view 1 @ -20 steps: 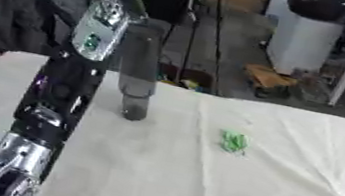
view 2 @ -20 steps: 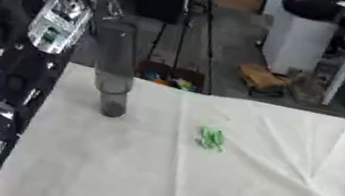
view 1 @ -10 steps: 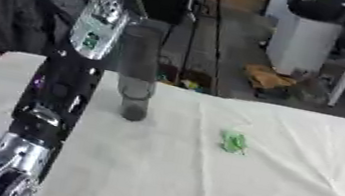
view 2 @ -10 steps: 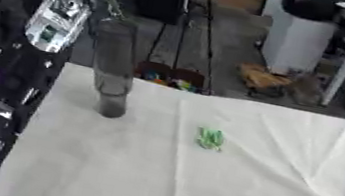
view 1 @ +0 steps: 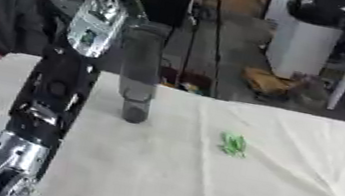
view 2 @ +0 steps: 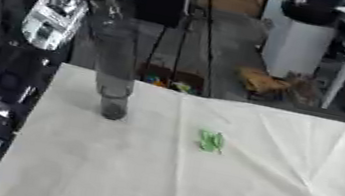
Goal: Arrange flowers into the vase.
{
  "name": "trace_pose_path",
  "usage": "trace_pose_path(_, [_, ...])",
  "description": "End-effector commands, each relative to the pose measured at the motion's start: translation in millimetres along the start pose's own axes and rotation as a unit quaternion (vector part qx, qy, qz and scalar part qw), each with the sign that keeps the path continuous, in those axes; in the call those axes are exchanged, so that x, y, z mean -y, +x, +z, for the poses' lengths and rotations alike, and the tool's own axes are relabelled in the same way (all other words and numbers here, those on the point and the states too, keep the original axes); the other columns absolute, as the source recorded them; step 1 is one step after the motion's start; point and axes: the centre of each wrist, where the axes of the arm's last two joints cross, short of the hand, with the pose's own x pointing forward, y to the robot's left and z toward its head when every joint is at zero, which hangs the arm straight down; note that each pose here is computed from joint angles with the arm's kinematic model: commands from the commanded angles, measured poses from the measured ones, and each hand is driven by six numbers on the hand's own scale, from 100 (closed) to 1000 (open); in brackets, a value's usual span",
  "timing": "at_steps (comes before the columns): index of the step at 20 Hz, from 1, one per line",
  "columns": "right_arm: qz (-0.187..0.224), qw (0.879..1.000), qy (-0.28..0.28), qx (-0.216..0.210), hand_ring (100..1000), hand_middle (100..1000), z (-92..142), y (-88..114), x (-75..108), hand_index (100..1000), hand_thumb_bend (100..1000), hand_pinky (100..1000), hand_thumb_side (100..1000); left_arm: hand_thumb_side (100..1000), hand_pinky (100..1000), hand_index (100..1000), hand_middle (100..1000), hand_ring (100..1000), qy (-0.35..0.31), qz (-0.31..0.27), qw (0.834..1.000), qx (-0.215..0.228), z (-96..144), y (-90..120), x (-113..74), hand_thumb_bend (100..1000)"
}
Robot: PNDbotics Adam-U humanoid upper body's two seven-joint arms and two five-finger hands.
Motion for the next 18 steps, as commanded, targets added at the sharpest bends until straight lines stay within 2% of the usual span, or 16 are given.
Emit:
trace_pose_path(1, [0.013, 1.000, -0.001, 0.016, 928, 568, -7.8, 9.6, 7.3, 668, 100, 765, 568, 100, 100, 100, 100, 100, 0.008, -0.001, 1.000, 0.021, -12.6, 14.1, -10.7, 100])
trace_pose_path(18, [0.012, 1.000, 0.000, 0.014, 929, 568, -7.3, 10.0, 7.0, 668, 100, 765, 569, 100, 100, 100, 100, 100, -0.057, -0.052, 0.997, -0.018, -7.7, 5.4, -6.0, 100])
